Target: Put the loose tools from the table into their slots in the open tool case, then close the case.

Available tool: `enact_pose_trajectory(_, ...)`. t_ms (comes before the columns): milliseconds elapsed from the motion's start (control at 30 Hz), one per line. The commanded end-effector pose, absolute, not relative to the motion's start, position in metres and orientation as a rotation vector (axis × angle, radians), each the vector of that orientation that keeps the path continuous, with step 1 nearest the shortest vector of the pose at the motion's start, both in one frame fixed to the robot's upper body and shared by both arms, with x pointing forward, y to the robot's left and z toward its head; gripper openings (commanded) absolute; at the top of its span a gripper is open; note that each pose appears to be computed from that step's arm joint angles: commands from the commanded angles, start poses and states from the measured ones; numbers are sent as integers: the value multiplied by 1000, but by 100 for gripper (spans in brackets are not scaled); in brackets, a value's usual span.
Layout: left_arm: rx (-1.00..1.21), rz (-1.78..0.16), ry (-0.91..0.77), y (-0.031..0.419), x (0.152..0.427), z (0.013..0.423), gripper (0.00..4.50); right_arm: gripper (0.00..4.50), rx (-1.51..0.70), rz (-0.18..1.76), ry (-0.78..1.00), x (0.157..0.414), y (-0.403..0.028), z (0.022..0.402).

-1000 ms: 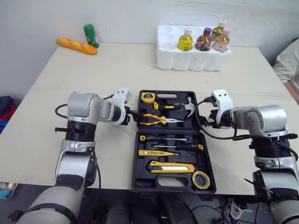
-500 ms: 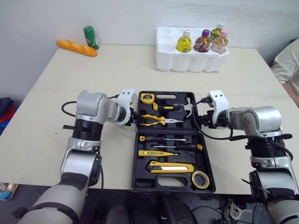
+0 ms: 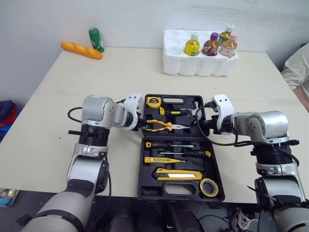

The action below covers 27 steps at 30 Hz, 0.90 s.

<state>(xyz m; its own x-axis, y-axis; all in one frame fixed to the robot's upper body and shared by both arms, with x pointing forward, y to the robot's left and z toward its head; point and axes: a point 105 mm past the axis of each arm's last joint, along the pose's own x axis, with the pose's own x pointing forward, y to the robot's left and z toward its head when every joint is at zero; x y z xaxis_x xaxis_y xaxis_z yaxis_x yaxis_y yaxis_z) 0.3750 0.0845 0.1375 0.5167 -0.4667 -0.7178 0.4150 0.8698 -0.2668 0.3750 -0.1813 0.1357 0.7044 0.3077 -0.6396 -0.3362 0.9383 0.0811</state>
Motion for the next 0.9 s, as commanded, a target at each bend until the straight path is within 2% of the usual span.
enact_pose_trajectory(33, -77, -595, 740, 76, 386, 153, 4, 0, -93, 320, 597, 380, -193, 152)
enact_pose_trajectory(233, 23, -719, 352, 69, 398, 199, 4, 0, -232, 350, 292, 386, -182, 194)
enact_pose_trajectory(400, 178, -785, 36, 71, 390, 216, 4, 0, -446, 393, -1, 372, -174, 212)
enact_pose_trajectory(500, 303, -791, -144, 73, 383, 221, 4, 0, -543, 400, -139, 359, -170, 210)
enact_pose_trajectory(733, 526, -717, -408, 83, 367, 215, 4, 0, -809, 341, -373, 332, -182, 186)
enact_pose_trajectory(800, 577, -703, -454, 85, 362, 213, 4, 0, -831, 321, -394, 327, -188, 178)
enact_pose_trajectory(900, 643, -652, -464, 97, 359, 201, 4, 0, -984, 335, -462, 312, -190, 167)
